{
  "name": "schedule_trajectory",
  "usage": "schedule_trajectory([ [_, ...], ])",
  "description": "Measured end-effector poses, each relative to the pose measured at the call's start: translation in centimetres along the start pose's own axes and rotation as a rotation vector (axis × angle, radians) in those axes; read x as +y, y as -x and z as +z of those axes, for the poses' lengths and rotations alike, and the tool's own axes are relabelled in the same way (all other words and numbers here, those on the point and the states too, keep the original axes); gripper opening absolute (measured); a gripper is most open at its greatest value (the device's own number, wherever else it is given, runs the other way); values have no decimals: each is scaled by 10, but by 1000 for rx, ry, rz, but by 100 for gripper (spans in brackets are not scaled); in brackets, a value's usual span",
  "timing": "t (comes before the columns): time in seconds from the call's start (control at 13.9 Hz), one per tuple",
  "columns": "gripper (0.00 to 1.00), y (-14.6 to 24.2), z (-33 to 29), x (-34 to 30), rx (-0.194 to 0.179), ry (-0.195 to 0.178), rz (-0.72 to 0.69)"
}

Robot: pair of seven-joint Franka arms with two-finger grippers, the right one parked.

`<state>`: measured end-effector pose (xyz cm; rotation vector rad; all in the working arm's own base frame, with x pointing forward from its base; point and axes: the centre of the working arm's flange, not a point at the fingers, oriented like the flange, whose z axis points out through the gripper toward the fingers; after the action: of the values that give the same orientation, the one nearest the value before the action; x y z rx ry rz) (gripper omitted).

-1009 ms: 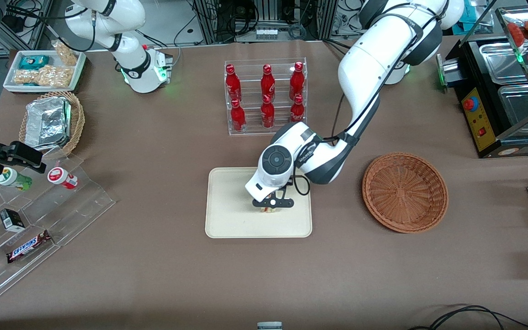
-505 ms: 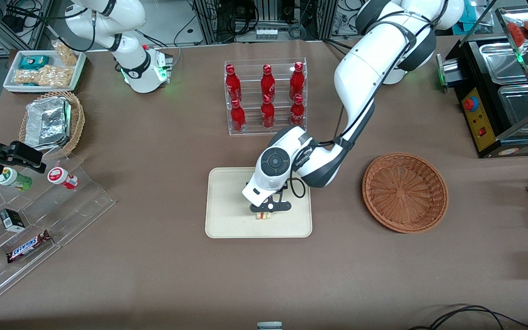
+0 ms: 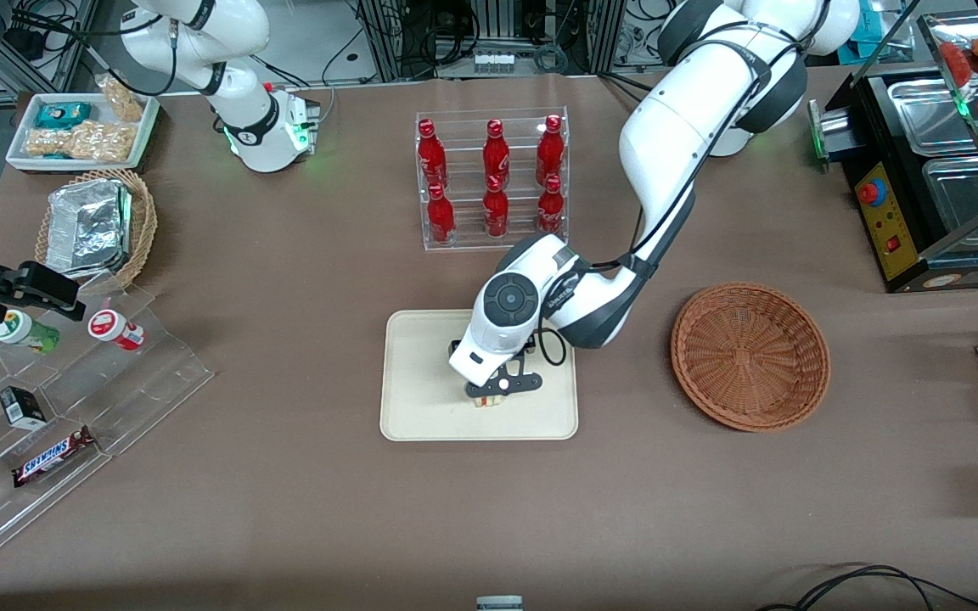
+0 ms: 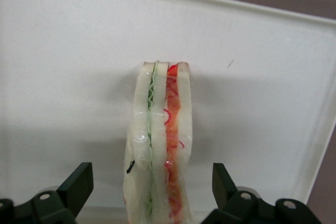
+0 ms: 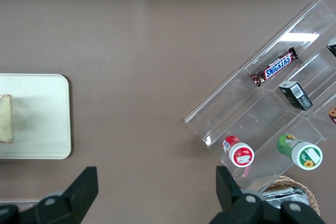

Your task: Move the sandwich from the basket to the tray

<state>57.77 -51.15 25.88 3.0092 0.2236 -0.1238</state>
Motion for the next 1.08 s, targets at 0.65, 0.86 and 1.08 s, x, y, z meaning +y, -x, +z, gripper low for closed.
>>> schedule_trajectory([
  [0.65,100,-60,-206,-155,-70,-72,-40],
  [0.86,100,-60,-236,-244,-112,-122,-22],
  [1.08,100,-53,-272,-345,-184,-158,-5],
])
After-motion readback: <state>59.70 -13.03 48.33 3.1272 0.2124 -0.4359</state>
